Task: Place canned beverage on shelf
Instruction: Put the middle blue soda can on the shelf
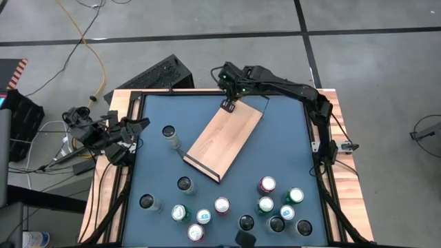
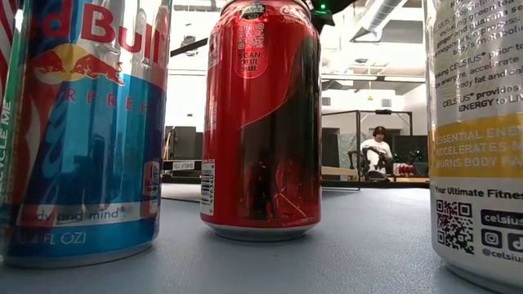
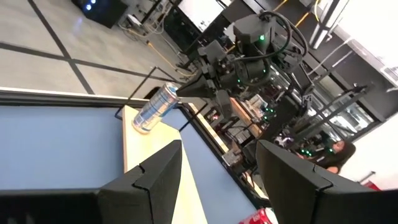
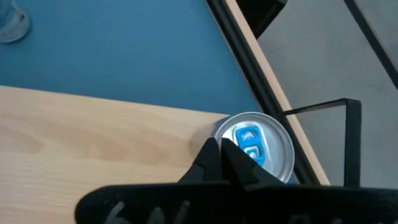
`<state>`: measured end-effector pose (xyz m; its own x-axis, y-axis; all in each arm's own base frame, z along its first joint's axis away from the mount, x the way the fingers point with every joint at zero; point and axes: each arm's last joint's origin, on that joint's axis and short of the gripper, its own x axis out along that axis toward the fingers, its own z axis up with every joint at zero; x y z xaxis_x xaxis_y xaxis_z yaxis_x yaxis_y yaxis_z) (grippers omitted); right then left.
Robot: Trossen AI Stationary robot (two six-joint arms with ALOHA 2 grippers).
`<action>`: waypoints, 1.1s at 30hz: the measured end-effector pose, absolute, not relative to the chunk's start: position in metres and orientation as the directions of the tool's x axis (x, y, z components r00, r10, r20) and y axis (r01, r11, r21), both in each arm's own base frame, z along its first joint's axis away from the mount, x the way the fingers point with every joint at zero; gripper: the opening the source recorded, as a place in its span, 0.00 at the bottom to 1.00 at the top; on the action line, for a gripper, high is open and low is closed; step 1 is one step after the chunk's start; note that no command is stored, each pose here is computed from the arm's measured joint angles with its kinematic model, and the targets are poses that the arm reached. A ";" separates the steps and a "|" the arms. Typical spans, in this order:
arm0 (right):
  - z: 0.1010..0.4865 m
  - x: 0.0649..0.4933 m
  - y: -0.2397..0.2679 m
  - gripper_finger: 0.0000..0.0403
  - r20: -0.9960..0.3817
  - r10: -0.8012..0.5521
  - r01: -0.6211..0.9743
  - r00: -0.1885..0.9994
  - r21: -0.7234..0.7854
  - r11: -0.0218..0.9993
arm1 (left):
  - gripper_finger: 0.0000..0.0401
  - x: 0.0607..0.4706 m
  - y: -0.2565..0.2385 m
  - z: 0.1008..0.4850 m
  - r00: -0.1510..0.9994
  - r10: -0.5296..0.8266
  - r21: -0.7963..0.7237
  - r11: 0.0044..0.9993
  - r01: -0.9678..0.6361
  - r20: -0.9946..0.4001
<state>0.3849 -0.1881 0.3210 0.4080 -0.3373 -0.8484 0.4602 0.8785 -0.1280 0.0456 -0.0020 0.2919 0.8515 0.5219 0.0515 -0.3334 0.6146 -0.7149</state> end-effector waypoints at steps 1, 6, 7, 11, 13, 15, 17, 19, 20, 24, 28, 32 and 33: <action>0.321 0.384 -0.189 0.00 -0.848 -0.339 0.461 0.407 -0.129 0.878 | 0.48 0.046 -0.002 0.292 0.848 0.528 -0.715 0.612 -0.339 0.050; 0.332 0.387 -0.178 0.00 -0.833 -0.219 0.333 0.509 -0.044 0.942 | 0.48 0.045 -0.002 0.292 0.845 0.532 -0.715 0.609 -0.342 0.050; 0.335 0.387 -0.173 0.00 -0.829 -0.213 0.311 0.517 -0.050 0.949 | 0.48 0.045 -0.002 0.292 0.845 0.532 -0.715 0.610 -0.342 0.050; 0.326 0.385 -0.163 0.00 -0.886 -0.164 0.239 0.435 -0.062 0.969 | 0.48 0.046 -0.002 0.291 0.846 0.532 -0.711 0.612 -0.346 0.047; 0.315 0.390 -0.165 0.00 -0.902 -0.161 0.229 0.400 -0.072 0.971 | 0.48 0.046 -0.002 0.291 0.846 0.532 -0.708 0.614 -0.349 0.045; 0.306 0.393 -0.168 0.00 -0.911 -0.165 0.234 0.378 -0.079 0.969 | 0.48 0.046 -0.002 0.291 0.846 0.532 -0.708 0.614 -0.349 0.045; 0.303 0.395 -0.170 0.00 -0.910 -0.166 0.236 0.380 -0.079 0.969 | 0.48 0.046 -0.002 0.291 0.846 0.532 -0.708 0.614 -0.349 0.045; 0.300 0.397 -0.170 0.00 -0.914 -0.163 0.234 0.372 -0.077 0.969 | 0.48 0.046 -0.002 0.291 0.846 0.532 -0.708 0.614 -0.349 0.045; 0.297 0.398 -0.171 0.00 -0.918 -0.165 0.236 0.360 -0.081 0.968 | 0.48 0.046 -0.002 0.291 0.846 0.531 -0.708 0.614 -0.349 0.045; 0.291 0.397 -0.178 0.00 -0.921 -0.200 0.260 0.333 -0.114 0.959 | 0.48 0.046 -0.002 0.291 0.846 0.532 -0.708 0.614 -0.349 0.045; 0.294 0.394 -0.186 0.00 -0.914 -0.245 0.285 0.322 -0.153 0.946 | 0.48 0.046 -0.002 0.290 0.845 0.532 -0.707 0.614 -0.350 0.044; 0.293 0.391 -0.192 0.00 -0.914 -0.262 0.303 0.310 -0.167 0.938 | 0.48 0.045 -0.001 0.290 0.837 0.546 -0.704 0.610 -0.364 0.040; 0.293 0.390 -0.194 0.00 -0.913 -0.265 0.307 0.309 -0.168 0.937 | 0.48 0.045 -0.001 0.290 0.834 0.550 -0.704 0.608 -0.367 0.040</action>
<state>0.3898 -0.1939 0.2932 0.3090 -0.2648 -0.9135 0.3069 0.9368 -0.1678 0.0453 -0.0013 0.2900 0.8344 0.5498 0.0398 -0.3669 0.6079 -0.7042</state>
